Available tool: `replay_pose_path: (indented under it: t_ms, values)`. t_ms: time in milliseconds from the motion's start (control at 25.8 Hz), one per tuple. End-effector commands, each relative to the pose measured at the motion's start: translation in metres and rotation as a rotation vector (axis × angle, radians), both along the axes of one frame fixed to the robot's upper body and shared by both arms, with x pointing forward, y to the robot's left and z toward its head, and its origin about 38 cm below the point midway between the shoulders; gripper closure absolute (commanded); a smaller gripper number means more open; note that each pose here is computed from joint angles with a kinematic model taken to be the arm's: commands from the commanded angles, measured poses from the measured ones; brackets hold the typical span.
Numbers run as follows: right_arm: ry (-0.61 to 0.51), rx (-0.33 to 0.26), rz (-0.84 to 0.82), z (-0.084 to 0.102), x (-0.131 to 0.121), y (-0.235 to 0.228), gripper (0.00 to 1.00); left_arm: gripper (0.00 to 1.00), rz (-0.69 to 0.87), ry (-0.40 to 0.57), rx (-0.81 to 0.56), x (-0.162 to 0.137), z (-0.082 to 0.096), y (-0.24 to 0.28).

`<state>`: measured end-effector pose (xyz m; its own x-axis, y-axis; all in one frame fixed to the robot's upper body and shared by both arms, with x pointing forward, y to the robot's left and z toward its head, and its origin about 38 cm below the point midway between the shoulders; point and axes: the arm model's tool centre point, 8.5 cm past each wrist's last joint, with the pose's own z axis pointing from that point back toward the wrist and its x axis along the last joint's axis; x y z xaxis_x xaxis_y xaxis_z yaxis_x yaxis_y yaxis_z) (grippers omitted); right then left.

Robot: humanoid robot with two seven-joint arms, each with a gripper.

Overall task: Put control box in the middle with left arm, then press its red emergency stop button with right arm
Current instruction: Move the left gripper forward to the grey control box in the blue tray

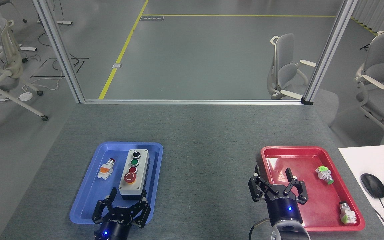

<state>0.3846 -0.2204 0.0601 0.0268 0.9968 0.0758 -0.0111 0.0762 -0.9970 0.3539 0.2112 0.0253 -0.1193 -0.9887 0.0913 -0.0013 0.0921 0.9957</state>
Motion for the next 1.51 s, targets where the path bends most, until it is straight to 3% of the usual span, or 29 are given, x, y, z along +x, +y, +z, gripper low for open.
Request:
replay_pose_path:
  t_ms: [0, 619, 1123, 1471]
  values:
    - [0.007, -0.001, 0.000, -0.003, -0.003, 0.000, 0.02, 0.01, 0.013, 0.030, 0.010, 0.014, -0.010, -0.001]
    - [-0.006, -0.003, -0.003, 0.001, -0.012, -0.002, 0.02, 0.01, 0.059, 0.090, 0.042, 0.049, -0.025, 0.007]
    - [-0.015, -0.004, 0.017, 0.004, -0.012, 0.004, 0.02, 0.01, 0.071, 0.117, 0.054, 0.051, -0.035, 0.011]
    - [-0.017, -0.024, 0.009, 0.005, -0.012, -0.005, 0.02, 0.01, 0.081, 0.180, 0.049, 0.069, -0.050, 0.005]
